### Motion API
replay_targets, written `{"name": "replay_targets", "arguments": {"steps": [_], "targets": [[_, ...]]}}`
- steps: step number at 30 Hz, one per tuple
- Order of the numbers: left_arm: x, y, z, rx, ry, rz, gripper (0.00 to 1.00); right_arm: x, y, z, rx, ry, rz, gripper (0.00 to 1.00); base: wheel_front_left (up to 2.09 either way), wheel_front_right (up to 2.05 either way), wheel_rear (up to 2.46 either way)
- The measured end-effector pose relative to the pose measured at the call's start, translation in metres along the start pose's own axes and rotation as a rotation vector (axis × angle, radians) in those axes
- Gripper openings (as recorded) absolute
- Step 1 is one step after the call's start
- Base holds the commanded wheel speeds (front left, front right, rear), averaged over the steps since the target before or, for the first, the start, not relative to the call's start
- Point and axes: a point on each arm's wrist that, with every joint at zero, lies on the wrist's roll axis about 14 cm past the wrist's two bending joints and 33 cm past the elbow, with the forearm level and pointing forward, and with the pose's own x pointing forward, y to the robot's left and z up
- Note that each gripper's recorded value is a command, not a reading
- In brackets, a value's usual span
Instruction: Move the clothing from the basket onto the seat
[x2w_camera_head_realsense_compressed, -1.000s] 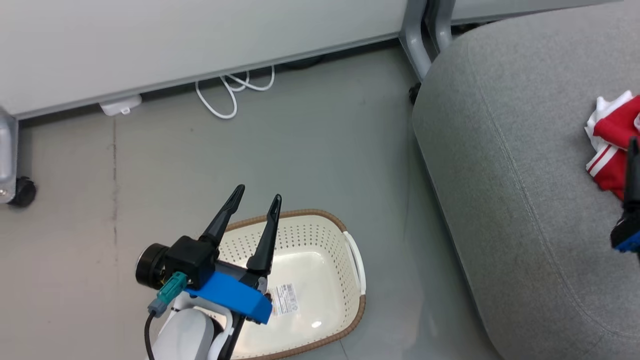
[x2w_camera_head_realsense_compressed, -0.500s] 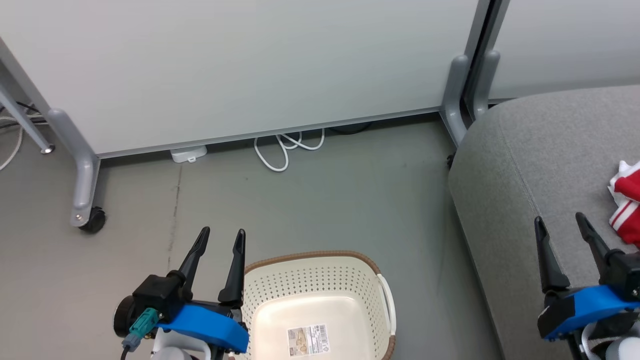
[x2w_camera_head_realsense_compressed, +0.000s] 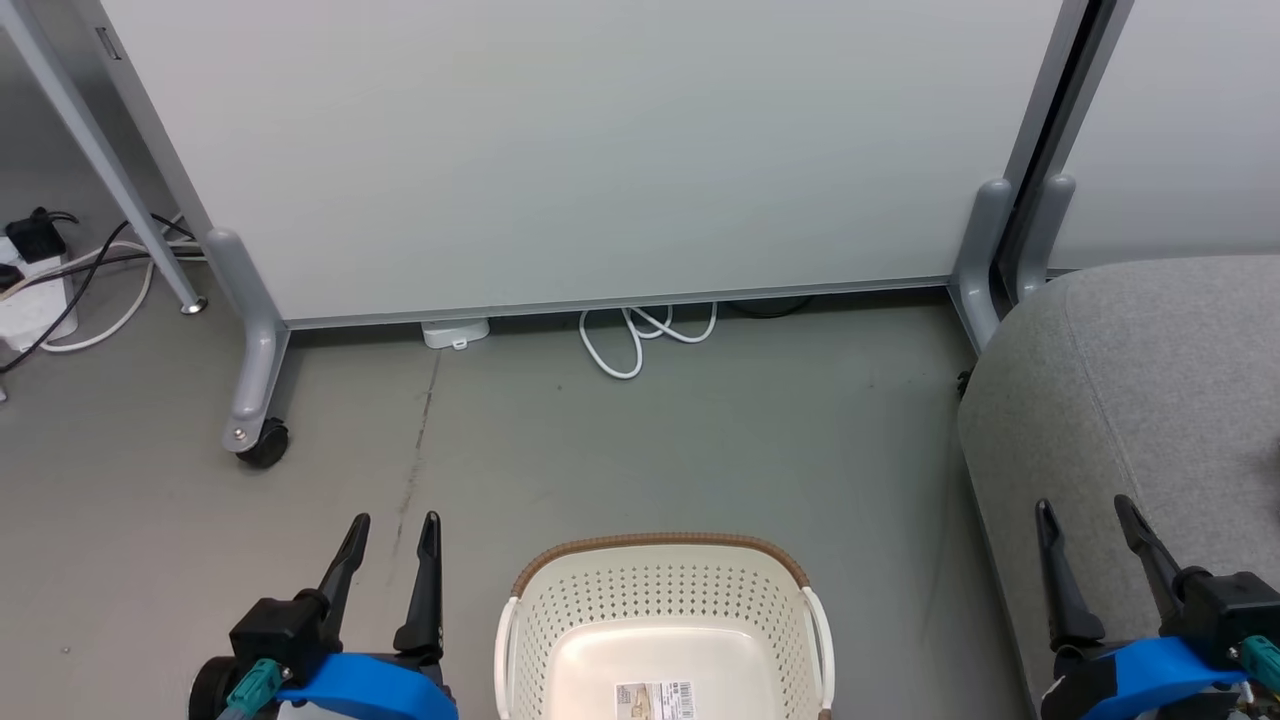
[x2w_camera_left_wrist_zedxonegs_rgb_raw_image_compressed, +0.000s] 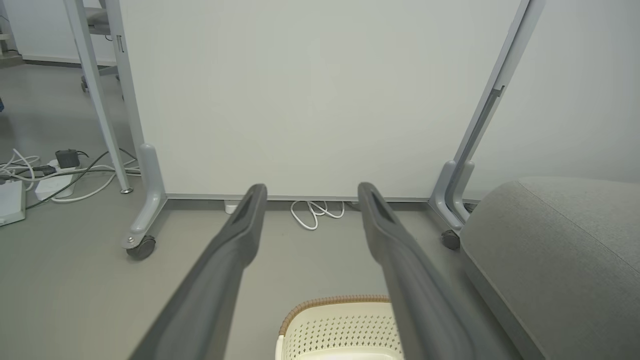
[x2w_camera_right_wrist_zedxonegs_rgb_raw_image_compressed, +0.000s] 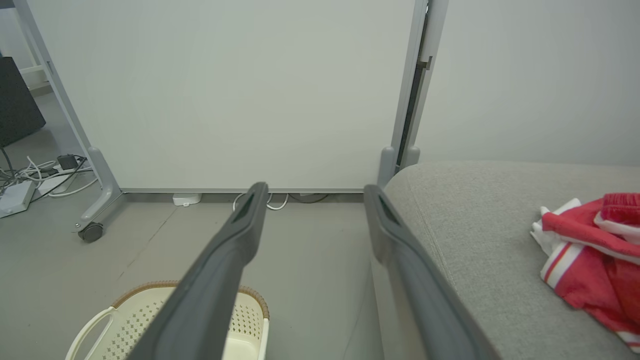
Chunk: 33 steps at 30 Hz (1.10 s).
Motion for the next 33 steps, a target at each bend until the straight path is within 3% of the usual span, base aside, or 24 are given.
{"name": "replay_targets", "arguments": {"steps": [18, 19, 25, 33], "targets": [[-0.004, 0.004, -0.008, -0.023, 0.022, 0.02, 1.0, 0.001, 0.008, -0.009, 0.01, 0.024, 0.016, 1.0, 0.0, 0.0, 0.0], [-0.004, 0.004, -0.009, -0.026, 0.025, 0.021, 0.0, 0.001, 0.008, -0.01, 0.011, 0.027, 0.016, 0.0, 0.0, 0.0, 0.0], [-0.02, 0.007, -0.038, -0.049, 0.113, 0.048, 0.0, -0.004, 0.009, -0.031, 0.03, 0.096, 0.01, 0.0, 0.0, 0.0, 0.0], [-0.019, 0.014, -0.037, -0.183, 0.117, 0.094, 0.0, -0.005, 0.004, -0.036, 0.191, 0.115, -0.024, 0.0, 0.0, 0.0, 0.0]]}}
